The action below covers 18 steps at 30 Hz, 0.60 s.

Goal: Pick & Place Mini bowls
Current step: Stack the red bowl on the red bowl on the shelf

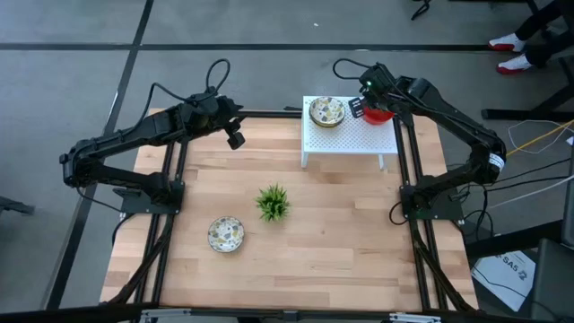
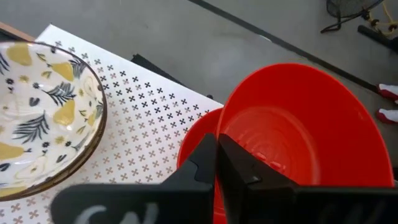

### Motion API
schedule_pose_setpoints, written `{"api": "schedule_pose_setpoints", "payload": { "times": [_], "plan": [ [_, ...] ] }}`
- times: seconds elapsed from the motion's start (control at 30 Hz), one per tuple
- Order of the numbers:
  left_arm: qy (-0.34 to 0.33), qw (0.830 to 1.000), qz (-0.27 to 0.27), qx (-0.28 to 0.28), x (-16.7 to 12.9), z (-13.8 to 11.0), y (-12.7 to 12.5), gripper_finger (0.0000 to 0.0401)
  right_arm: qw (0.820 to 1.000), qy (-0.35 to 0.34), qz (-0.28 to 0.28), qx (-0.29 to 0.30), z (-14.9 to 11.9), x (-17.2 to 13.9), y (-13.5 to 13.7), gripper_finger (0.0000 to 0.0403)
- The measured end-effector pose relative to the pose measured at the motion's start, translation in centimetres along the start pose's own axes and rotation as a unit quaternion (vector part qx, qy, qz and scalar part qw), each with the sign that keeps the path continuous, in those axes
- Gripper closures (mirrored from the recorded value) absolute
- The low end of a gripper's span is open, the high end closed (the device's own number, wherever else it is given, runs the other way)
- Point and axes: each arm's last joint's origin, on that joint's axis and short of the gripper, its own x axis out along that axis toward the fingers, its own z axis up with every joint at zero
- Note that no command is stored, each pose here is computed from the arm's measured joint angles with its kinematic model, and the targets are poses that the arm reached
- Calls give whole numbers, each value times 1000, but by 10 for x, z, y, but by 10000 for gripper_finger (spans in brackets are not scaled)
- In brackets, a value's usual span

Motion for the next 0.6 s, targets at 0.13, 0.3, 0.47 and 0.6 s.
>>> {"api": "schedule_pose_setpoints", "payload": {
  "times": [0.13,0.3,0.47,0.6],
  "plan": [
    [0,1000,0,0,0,0,0,274,1000,12,6,-1,0,6,3,394],
    [1,1000,0,0,0,0,0,274,999,36,-1,-3,-12,22,9,394],
    [2,1000,0,1,0,0,0,274,999,46,-4,-9,-20,34,13,394],
    [2,1000,0,0,0,0,0,274,1000,31,1,-3,-18,35,14,394]
  ]
}}
